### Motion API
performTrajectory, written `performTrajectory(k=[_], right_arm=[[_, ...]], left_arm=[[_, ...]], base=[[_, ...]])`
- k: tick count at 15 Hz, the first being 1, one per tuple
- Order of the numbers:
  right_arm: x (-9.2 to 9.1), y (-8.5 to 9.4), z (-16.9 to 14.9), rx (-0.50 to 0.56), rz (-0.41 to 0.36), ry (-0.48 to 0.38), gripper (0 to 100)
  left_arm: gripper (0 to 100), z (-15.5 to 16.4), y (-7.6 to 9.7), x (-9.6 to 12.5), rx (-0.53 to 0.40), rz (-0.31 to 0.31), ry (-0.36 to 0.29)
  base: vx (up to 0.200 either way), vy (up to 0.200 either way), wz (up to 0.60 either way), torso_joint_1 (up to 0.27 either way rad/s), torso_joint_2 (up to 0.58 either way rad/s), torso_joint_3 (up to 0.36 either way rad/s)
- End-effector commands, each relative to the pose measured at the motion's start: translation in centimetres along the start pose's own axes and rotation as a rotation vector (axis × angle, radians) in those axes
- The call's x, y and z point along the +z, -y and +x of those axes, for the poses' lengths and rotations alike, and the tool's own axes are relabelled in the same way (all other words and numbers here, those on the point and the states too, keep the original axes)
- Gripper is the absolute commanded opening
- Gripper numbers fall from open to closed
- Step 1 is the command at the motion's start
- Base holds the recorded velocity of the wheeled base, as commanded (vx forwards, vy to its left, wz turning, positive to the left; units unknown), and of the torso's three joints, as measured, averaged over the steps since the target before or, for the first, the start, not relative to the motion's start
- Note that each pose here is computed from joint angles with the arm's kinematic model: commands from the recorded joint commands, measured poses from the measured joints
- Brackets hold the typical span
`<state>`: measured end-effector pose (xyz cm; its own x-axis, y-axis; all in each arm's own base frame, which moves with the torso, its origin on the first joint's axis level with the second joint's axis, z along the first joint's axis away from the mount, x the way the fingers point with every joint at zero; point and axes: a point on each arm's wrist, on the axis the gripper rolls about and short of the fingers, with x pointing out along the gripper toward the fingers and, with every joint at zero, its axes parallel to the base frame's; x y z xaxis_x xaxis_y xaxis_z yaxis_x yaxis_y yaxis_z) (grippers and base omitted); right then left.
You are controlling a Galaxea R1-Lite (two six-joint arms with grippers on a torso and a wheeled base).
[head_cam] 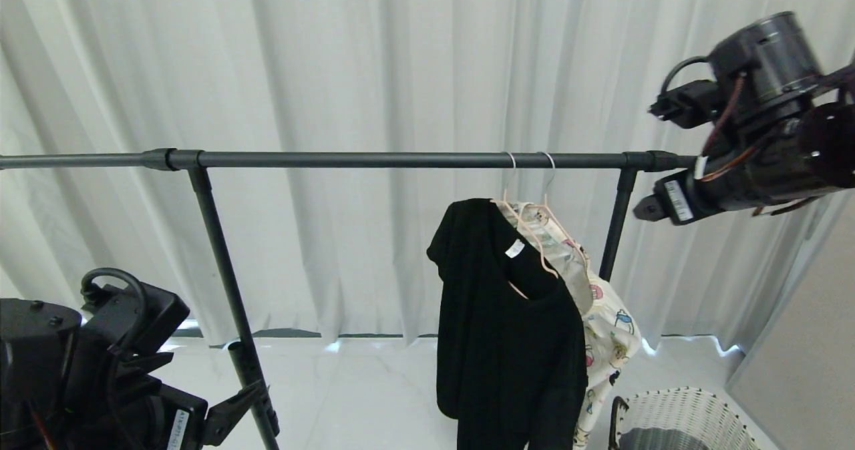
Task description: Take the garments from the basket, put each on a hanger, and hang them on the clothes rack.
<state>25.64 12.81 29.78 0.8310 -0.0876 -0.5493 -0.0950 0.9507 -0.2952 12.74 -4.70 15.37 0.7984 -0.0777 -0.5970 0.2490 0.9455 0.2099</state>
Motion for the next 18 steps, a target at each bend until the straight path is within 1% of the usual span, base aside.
performTrajectory(k=[1, 3, 4, 6, 7, 8, 10, 14, 18], right_arm=[[-1.4, 5.7, -2.6, -0.117, 0.033, 0.054, 100], [-2.4, 7.5, -2.5, -0.133, 0.057, 0.065, 100], [-3.0, 7.8, -2.2, -0.140, 0.069, 0.065, 100], [-4.4, 7.5, -1.4, -0.149, 0.078, 0.083, 100], [-4.8, 7.3, -1.2, -0.149, 0.080, 0.094, 100], [-5.7, 7.1, -0.9, -0.151, 0.071, 0.110, 100], [-6.8, 7.0, -0.8, -0.160, 0.052, 0.115, 100], [-7.4, 7.6, -0.2, -0.199, 0.054, 0.141, 100], [-8.2, 7.9, -0.4, -0.217, 0.053, 0.149, 100]], left_arm=[[100, 0.1, -0.2, 0.0, 0.014, -0.008, -0.002], [100, 0.0, -0.3, -0.1, 0.018, -0.010, -0.001], [100, 0.0, -0.2, -0.2, 0.018, -0.008, -0.004], [100, 0.0, -0.3, -0.2, 0.019, -0.010, -0.002], [100, 0.0, -0.3, -0.2, 0.022, -0.010, 0.000], [100, -0.2, -0.3, -0.2, 0.043, -0.011, 0.005], [100, -0.4, -0.4, -0.3, 0.051, -0.014, 0.013], [100, -0.7, -0.5, -0.6, 0.060, -0.018, 0.020], [100, -1.0, -0.7, -0.7, 0.073, -0.028, 0.034]], base=[[-0.200, 0.000, 0.00, 0.012, 0.01, -0.007], [-0.200, 0.000, 0.00, -0.012, 0.00, 0.010], [-0.200, 0.000, 0.00, 0.002, 0.01, 0.007], [-0.200, 0.000, 0.00, 0.000, 0.00, 0.007], [-0.200, 0.000, 0.00, -0.002, 0.01, 0.002], [-0.200, 0.000, 0.00, -0.002, 0.00, 0.002], [-0.200, 0.000, 0.00, 0.005, 0.00, 0.005], [-0.200, 0.000, 0.00, 0.002, 0.00, 0.000], [-0.200, 0.000, 0.00, 0.002, 0.00, 0.002]])
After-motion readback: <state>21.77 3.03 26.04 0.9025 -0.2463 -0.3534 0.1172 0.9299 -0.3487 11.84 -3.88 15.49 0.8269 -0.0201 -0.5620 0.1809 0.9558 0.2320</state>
